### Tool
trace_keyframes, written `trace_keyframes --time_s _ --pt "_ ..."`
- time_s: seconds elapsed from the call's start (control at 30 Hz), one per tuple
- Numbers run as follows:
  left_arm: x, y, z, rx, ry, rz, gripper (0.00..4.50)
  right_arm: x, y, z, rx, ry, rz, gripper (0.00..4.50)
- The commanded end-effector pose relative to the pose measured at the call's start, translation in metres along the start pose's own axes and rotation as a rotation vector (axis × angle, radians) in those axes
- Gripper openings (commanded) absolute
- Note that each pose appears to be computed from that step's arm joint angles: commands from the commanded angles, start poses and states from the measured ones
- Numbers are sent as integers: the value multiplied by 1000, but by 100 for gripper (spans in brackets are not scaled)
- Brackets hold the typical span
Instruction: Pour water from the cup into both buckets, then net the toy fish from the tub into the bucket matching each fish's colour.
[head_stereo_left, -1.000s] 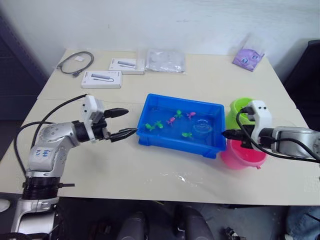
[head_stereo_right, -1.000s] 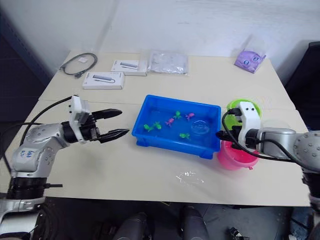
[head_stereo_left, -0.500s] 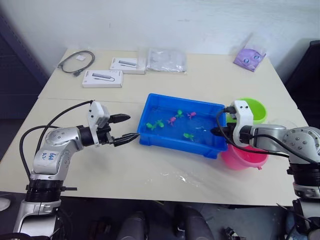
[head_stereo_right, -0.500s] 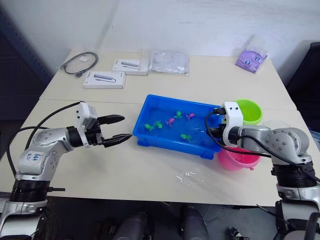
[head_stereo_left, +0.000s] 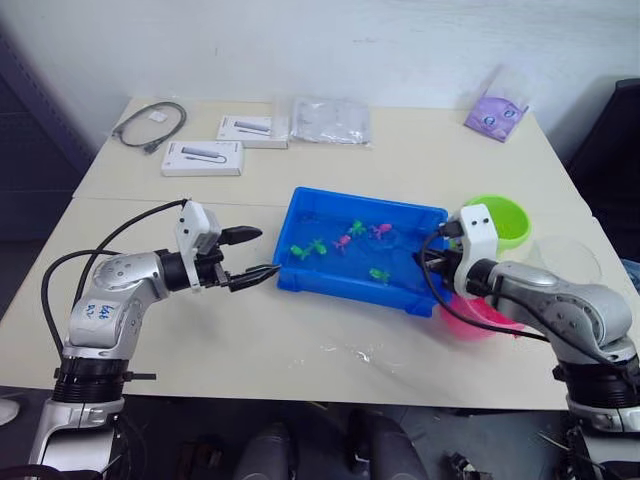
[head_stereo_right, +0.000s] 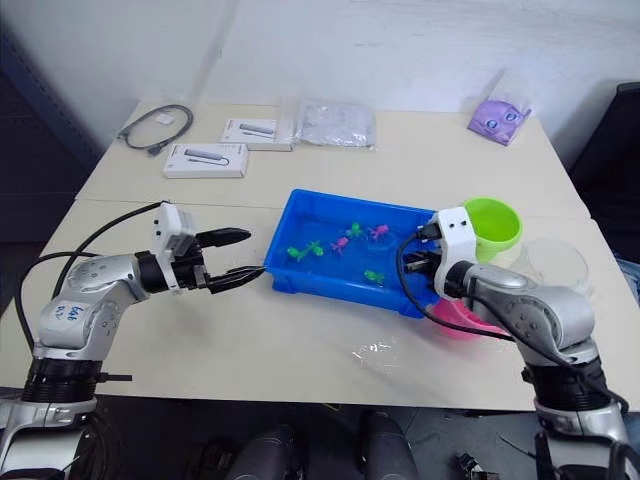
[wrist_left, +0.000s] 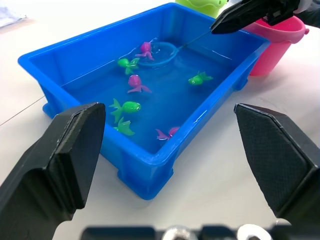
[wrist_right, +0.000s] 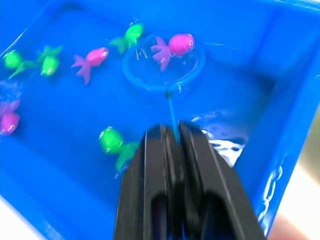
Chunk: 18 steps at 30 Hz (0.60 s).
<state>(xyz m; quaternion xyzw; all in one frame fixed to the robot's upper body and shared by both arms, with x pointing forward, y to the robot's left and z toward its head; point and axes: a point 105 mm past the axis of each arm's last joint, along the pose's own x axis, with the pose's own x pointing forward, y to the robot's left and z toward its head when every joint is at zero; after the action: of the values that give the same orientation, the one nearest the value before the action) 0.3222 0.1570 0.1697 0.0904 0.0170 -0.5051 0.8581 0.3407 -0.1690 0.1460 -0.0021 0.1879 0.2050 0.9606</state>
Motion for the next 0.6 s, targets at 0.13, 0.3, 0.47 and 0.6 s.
trace_keyframes --time_s 0.13,0.3,0.47,0.6 --pt "3 -1 10 48 -20 -19 441 -15 0 15 -90 -90 15 0" --pt "2 -1 11 81 -6 -33 441 -28 1 17 -127 -92 70 0" --pt "2 -2 13 93 -11 -71 441 -54 6 28 -164 -165 149 0" --pt "10 -5 16 87 -32 -124 441 -71 4 25 -179 -180 138 0"
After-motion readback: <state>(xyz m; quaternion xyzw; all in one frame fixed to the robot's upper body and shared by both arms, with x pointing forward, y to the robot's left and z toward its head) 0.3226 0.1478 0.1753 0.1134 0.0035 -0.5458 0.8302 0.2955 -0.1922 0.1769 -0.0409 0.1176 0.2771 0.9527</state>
